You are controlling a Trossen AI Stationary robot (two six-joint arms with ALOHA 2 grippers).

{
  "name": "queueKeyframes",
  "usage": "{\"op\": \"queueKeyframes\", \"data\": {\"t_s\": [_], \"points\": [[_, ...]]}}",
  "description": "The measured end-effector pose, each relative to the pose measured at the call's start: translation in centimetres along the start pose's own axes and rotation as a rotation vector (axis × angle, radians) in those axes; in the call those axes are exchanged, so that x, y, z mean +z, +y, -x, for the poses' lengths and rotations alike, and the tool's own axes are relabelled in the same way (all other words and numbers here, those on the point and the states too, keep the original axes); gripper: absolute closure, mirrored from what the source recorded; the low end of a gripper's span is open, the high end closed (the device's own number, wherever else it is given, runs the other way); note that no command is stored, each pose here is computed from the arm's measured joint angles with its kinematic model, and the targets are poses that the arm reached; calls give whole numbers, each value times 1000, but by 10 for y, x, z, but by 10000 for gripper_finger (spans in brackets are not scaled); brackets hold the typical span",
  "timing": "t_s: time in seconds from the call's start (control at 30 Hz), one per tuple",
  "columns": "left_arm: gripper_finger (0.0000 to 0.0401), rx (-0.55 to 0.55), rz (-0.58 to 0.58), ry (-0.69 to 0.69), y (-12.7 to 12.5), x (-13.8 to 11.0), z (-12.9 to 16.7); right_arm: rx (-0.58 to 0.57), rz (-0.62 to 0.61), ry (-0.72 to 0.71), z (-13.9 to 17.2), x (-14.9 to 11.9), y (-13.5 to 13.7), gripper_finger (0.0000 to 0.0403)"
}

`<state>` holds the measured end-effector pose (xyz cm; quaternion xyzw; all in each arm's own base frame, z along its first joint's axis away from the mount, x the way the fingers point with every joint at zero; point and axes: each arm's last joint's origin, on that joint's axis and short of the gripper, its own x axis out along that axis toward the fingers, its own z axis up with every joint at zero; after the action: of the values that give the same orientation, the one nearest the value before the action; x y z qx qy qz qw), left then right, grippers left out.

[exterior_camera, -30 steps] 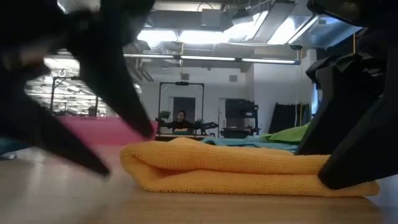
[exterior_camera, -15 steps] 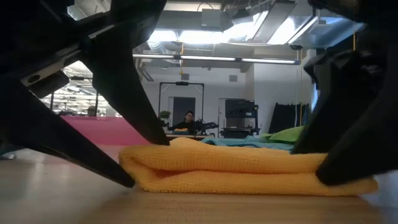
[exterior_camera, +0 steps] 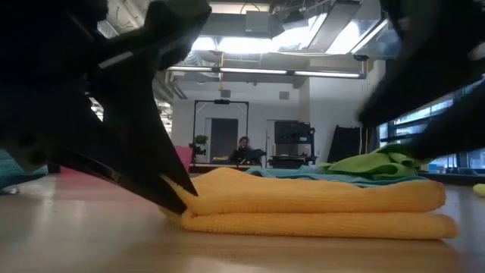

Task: Roll microfiber towels into tight, uniform cylinder then place into a basket
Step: Roll the orange microfiber towel

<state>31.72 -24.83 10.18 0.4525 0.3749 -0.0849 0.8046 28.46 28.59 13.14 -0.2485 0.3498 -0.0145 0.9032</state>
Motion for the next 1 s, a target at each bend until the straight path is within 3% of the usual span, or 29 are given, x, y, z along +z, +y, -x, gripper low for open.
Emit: {"op": "queueKeyframes", "data": {"t_s": [0.2,0.57,0.83,1.0], "points": [[400,-10,142,-36,11,2,4,33,79,0,8,-3,9,212],[401,-24,313,-70,28,5,8,20,79,38,10,-11,11,107],[401,-58,476,-69,41,2,1,-40,128,86,-1,-25,17,100],[401,-100,540,-137,50,7,5,-94,126,109,-2,-30,16,101]]}}
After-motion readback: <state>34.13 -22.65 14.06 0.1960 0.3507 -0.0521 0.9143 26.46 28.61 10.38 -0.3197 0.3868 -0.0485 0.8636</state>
